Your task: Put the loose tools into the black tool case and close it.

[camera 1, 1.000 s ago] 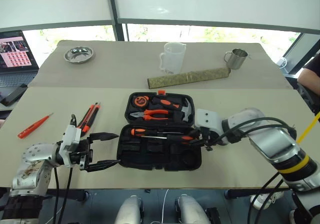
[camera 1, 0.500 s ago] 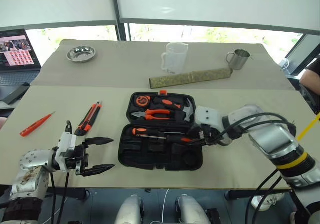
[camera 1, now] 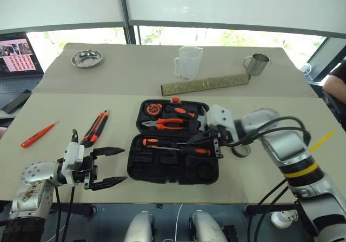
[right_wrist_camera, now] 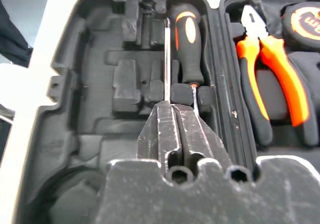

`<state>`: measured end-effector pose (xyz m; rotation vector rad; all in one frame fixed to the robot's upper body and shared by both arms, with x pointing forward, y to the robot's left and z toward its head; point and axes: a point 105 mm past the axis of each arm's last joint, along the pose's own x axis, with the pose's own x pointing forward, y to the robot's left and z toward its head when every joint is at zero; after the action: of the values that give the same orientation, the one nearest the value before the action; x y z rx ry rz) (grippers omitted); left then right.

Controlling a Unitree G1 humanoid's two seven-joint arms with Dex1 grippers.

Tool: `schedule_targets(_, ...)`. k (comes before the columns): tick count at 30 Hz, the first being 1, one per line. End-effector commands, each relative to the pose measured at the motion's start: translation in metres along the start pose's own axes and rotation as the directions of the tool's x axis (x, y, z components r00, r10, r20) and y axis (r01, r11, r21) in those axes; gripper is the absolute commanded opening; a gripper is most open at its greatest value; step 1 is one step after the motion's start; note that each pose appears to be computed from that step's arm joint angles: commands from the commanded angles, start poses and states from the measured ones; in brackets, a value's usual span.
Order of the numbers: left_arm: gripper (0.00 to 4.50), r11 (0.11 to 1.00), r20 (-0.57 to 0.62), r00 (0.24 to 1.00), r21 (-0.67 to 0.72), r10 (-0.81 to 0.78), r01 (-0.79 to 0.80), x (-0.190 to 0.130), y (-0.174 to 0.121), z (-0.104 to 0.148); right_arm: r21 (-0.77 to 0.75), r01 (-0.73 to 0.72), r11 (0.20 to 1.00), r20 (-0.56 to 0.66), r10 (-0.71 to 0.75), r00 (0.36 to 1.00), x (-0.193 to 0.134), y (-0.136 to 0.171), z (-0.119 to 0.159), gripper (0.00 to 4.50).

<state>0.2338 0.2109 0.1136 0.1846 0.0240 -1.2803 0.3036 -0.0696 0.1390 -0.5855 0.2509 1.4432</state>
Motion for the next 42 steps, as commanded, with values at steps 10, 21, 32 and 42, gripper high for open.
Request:
schedule_targets(10, 4.5, 1.0, 0.002, 1.0, 0.018, 0.02, -0.02, -0.001, 0.002, 0.008, -0.002, -0.017, 1.0, -0.042, 0.017, 0.999, 0.026, 0.009, -0.025, 0.03)
schedule_targets(21, 4.5, 0.991, -0.011, 0.991, -0.02, 0.131, -0.131, -0.012, 0.005, 0.003, -0.005, 0.015, 1.0, 0.118, -0.015, 0.993, 0.031, 0.007, 0.0, 0.03)
schedule_targets(32, 4.5, 0.621, -0.117, 0.629, -0.101, 0.769, -0.777, -0.143, 0.0, -0.02, -0.005, 0.311, 0.95, 0.441, -0.277, 0.854, -0.085, 0.024, -0.006, 2.84)
schedule_targets(42, 4.5, 0.041, -0.158, 0.069, -0.175, 0.985, -0.984, -0.251, -0.028, -0.04, 0.145, 0.386, 0.911, 0.608, -0.39, 0.692, -0.09, 0.065, -0.004, 4.48)
